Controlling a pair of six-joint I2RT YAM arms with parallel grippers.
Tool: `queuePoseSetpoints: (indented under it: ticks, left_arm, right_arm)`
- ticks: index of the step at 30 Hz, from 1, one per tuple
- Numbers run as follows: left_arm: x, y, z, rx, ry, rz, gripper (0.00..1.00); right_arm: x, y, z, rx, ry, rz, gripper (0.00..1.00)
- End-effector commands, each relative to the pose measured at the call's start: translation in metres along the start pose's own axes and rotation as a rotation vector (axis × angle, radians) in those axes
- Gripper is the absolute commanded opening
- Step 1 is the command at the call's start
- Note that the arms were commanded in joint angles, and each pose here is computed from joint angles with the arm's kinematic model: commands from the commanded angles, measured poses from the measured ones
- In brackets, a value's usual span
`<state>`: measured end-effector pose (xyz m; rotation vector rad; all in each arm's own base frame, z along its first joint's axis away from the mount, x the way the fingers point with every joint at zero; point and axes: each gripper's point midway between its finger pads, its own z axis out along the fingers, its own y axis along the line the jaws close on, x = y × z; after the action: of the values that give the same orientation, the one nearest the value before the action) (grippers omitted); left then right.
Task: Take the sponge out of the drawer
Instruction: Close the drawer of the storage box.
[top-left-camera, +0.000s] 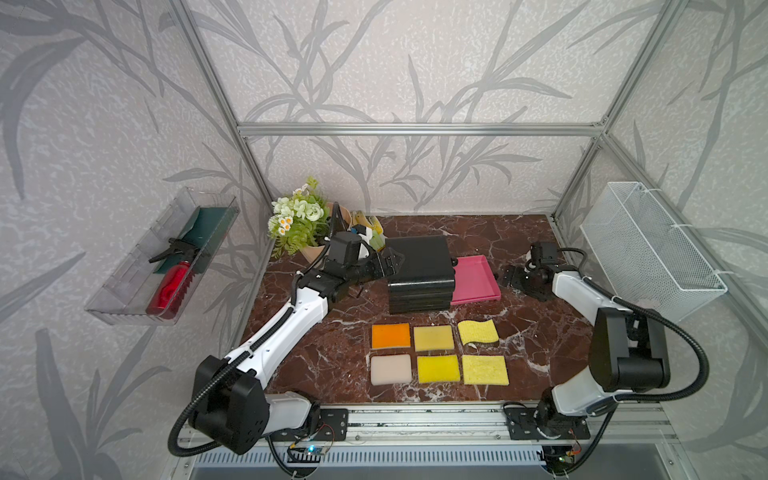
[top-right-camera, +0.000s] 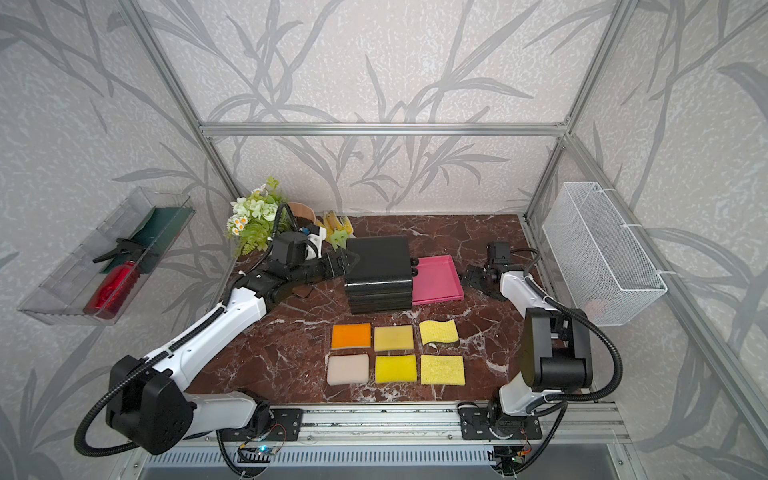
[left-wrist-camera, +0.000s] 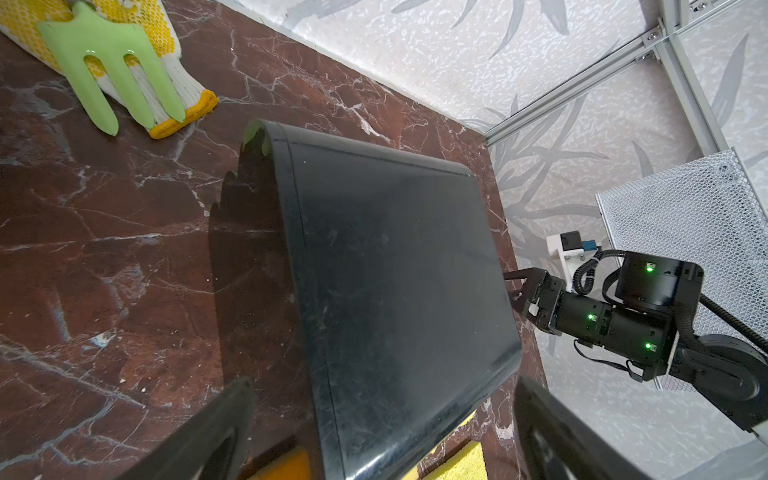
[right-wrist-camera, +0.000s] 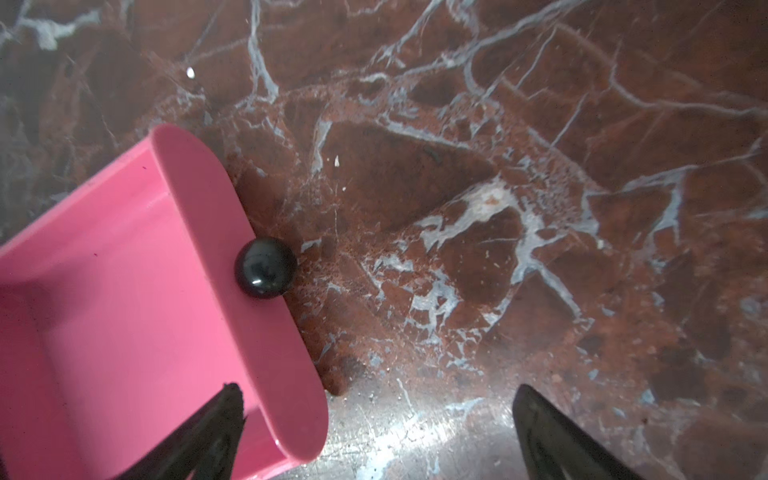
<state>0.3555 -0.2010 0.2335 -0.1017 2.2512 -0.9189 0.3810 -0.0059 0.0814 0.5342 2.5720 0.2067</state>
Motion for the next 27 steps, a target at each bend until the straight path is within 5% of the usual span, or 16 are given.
queuePoseSetpoints:
  ticks: [1,11,18,27]
  left_arm:
    - [0.000,-0.001,0.002,0.021,-0.002,-0.002,0.96]
    - [0.001,-0.002,0.005,0.027,0.013,0.009,0.96]
    - [0.005,0.031,0.010,-0.160,0.059,0.038,0.95]
    - [0.011,0.014,0.021,-0.052,0.114,0.039,0.95]
  right_arm:
    - [-0.009,-0.007,-0.004,0.002,-0.043,0.026,0.99]
    - [0.012,-0.021,0.028,0.078,0.111,-0.016,0.99]
    - [0.026,-0.014,0.041,0.024,0.168,-0.044,0.99]
    - [0.041,0.008,0.049,0.000,0.203,-0.131,0.99]
